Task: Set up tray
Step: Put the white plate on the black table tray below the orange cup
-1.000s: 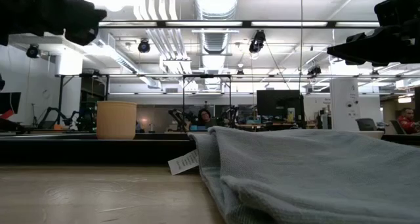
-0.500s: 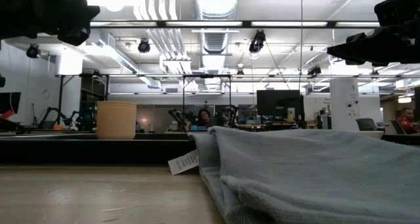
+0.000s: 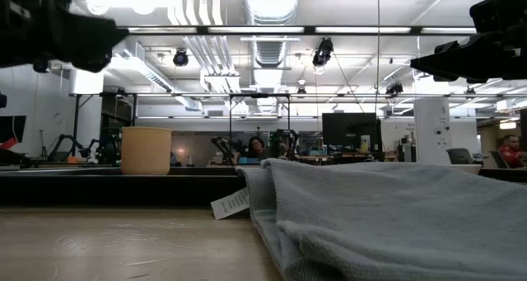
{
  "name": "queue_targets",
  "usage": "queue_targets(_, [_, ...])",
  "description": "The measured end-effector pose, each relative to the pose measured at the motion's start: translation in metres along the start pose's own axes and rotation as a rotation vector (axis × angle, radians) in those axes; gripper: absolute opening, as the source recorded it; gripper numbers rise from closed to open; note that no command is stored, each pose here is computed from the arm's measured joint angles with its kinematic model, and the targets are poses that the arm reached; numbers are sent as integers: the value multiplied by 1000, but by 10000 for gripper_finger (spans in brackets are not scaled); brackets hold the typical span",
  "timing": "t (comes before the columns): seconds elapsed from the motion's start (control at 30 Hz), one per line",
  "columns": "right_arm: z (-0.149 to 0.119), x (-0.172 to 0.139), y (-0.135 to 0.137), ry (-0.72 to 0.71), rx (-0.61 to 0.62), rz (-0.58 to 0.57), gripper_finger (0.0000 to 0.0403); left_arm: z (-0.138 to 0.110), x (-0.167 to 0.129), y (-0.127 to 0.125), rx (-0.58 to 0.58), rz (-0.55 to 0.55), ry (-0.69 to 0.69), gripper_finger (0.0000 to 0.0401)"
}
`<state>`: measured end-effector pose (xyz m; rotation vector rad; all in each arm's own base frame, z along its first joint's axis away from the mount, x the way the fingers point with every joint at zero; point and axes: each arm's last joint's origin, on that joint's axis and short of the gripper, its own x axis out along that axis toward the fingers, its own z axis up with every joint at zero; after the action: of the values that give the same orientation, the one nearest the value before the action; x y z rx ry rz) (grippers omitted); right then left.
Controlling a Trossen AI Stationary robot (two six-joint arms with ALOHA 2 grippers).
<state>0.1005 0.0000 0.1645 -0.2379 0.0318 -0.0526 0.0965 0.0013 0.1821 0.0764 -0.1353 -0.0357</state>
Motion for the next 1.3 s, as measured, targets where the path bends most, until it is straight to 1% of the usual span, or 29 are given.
queue_targets(0.1, [0,0,0,0,-1,0,128,-3,-1,0,37,7,4,105])
queue_targets(0.17, [0,0,0,0,-1,0,128,-6,0,0,41,4,35,105])
queue_targets(0.73, [0,0,0,0,0,0,128,-8,0,0,49,1,58,105])
queue_targets(1.3, [0,0,0,0,0,0,128,-18,6,-1,40,-11,167,105])
